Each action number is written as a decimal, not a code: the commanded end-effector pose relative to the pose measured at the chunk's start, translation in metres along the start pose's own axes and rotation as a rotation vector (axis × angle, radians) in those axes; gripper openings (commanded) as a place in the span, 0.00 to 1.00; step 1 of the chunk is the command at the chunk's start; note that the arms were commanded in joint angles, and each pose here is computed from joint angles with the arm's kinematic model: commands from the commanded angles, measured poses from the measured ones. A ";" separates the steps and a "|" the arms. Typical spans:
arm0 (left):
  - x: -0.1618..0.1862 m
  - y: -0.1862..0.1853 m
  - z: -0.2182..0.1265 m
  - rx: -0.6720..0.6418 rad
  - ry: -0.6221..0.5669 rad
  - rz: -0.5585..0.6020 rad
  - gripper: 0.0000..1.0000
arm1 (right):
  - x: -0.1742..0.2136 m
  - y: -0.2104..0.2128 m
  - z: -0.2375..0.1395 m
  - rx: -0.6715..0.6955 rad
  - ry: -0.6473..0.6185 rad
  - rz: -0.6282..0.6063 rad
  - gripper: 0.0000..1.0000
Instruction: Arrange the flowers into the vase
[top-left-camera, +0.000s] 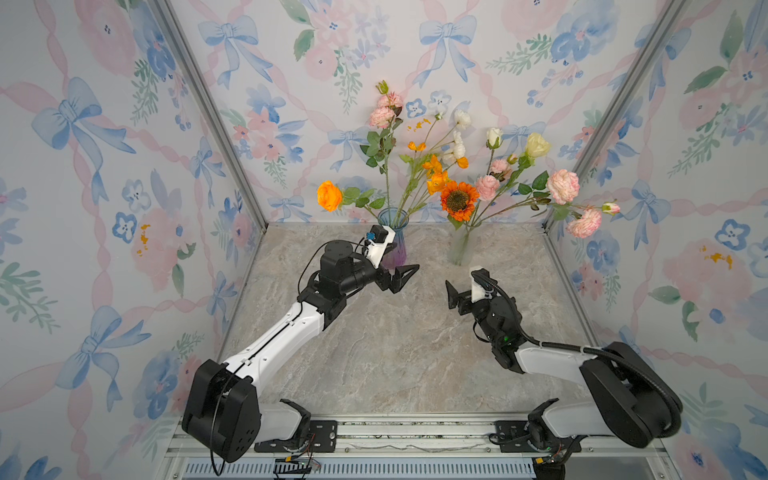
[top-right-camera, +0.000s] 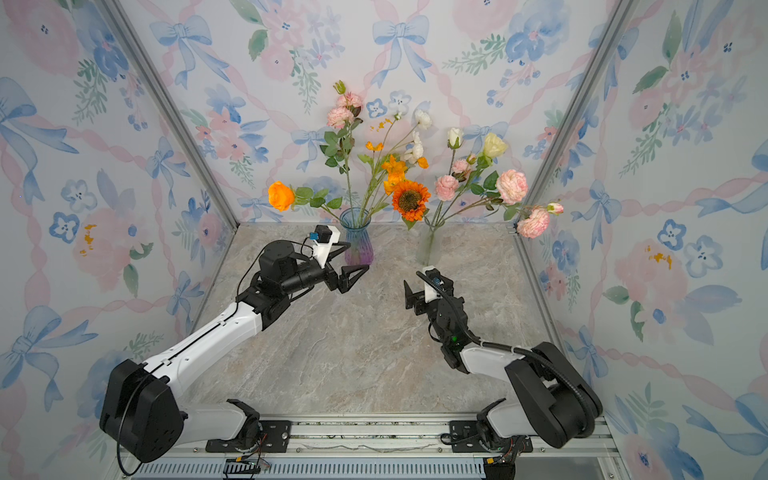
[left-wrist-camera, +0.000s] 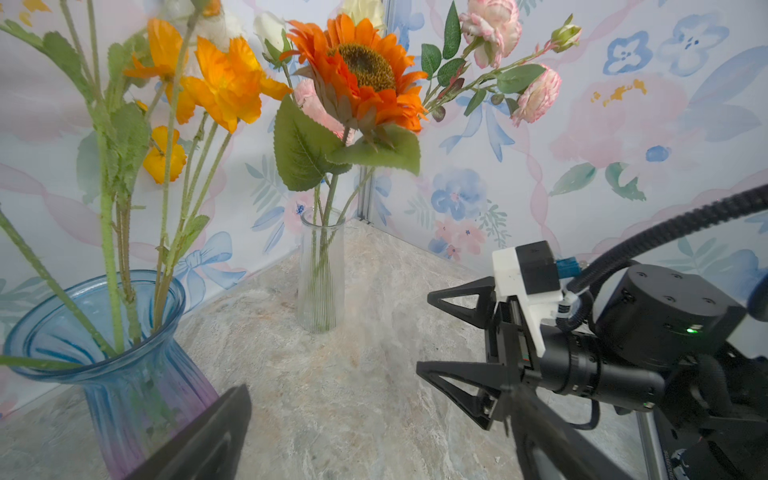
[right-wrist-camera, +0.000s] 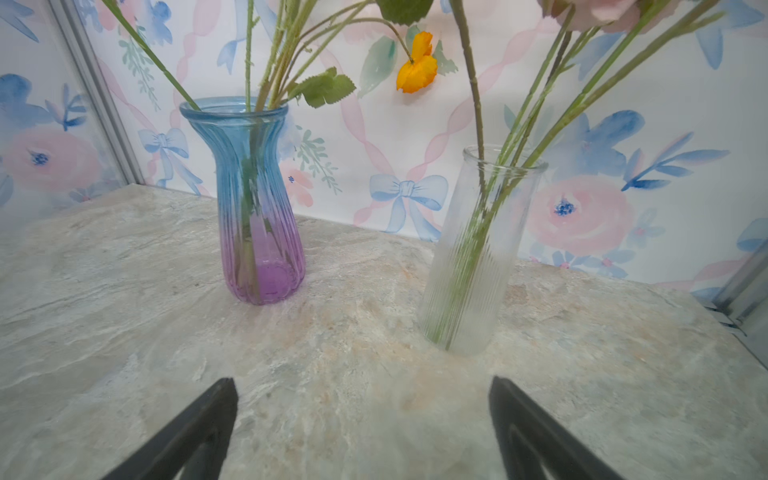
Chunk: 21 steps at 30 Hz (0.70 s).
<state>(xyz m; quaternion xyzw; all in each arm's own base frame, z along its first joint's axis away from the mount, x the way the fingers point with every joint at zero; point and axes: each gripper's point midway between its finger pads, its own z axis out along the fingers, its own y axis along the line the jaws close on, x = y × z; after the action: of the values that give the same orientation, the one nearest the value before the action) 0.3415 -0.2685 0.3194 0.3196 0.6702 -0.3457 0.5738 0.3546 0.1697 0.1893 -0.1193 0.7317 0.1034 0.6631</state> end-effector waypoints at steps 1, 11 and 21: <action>-0.008 0.003 -0.008 -0.033 -0.033 0.016 0.98 | 0.037 -0.003 -0.026 0.055 0.227 0.039 0.97; 0.014 0.062 -0.040 -0.509 0.078 -0.090 0.98 | 0.039 -0.069 -0.101 0.265 0.338 0.156 0.97; 0.129 0.120 -0.188 -1.233 0.078 -0.067 0.98 | 0.051 -0.143 -0.084 0.355 0.418 0.271 0.97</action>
<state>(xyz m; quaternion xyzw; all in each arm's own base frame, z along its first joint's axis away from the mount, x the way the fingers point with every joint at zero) 0.3282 -0.1023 0.2109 0.0132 0.7960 -0.0338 0.6042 0.3086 0.0045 0.1374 0.0981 0.8716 0.0303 0.4794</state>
